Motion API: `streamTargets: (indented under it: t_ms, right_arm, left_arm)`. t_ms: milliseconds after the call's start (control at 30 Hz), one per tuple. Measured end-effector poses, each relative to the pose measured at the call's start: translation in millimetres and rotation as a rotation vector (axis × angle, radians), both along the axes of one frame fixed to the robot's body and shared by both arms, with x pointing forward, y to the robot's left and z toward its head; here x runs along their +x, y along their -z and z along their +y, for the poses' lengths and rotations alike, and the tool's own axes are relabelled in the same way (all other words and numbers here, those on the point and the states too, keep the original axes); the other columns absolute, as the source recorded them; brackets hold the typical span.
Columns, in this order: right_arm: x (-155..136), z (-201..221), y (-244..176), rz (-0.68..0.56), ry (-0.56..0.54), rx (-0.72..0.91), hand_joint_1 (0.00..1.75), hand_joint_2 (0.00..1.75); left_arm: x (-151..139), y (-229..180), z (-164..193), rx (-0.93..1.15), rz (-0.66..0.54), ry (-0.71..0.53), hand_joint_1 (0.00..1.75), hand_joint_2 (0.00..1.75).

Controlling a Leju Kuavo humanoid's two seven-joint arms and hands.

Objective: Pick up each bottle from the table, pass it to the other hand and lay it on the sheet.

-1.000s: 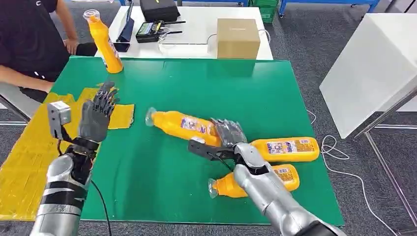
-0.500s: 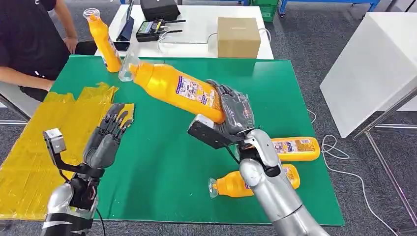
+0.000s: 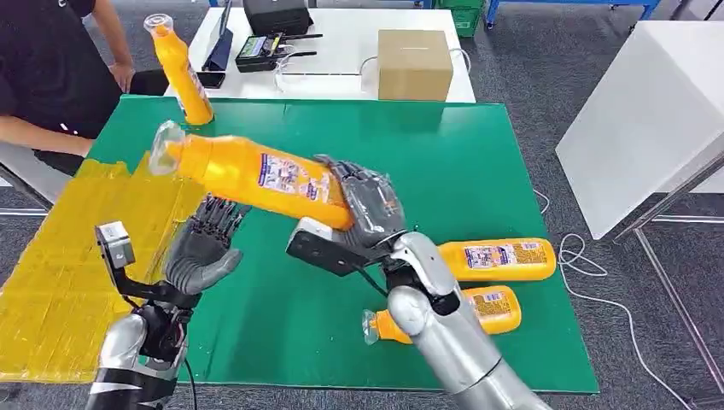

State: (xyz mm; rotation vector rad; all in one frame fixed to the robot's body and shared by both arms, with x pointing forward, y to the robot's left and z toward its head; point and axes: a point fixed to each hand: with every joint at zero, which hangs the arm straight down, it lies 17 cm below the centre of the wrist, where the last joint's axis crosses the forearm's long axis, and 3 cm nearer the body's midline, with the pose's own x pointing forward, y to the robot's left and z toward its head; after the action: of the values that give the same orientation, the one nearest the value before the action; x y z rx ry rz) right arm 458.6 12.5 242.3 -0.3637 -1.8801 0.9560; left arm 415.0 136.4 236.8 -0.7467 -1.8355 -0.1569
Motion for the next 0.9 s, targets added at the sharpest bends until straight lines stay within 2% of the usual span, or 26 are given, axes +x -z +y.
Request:
streamTargets:
  t_ms: [267, 467, 900]
  right_arm:
    - [-11, 23, 18, 0.053, -0.056, -0.031, 1.75, 1.75]
    - [-37, 64, 50, 0.103, -0.162, -0.114, 1.75, 1.75]
    - [-59, 105, 70, 0.124, -0.306, -0.194, 1.75, 1.75]
  left_arm:
    - [-2, -8, -9, -0.022, -0.014, 0.022, 0.00, 1.75]
    - [0, -17, -12, -0.052, -0.024, 0.028, 0.00, 1.75]
    - [5, -14, -3, -0.099, 0.003, 0.009, 0.00, 1.75]
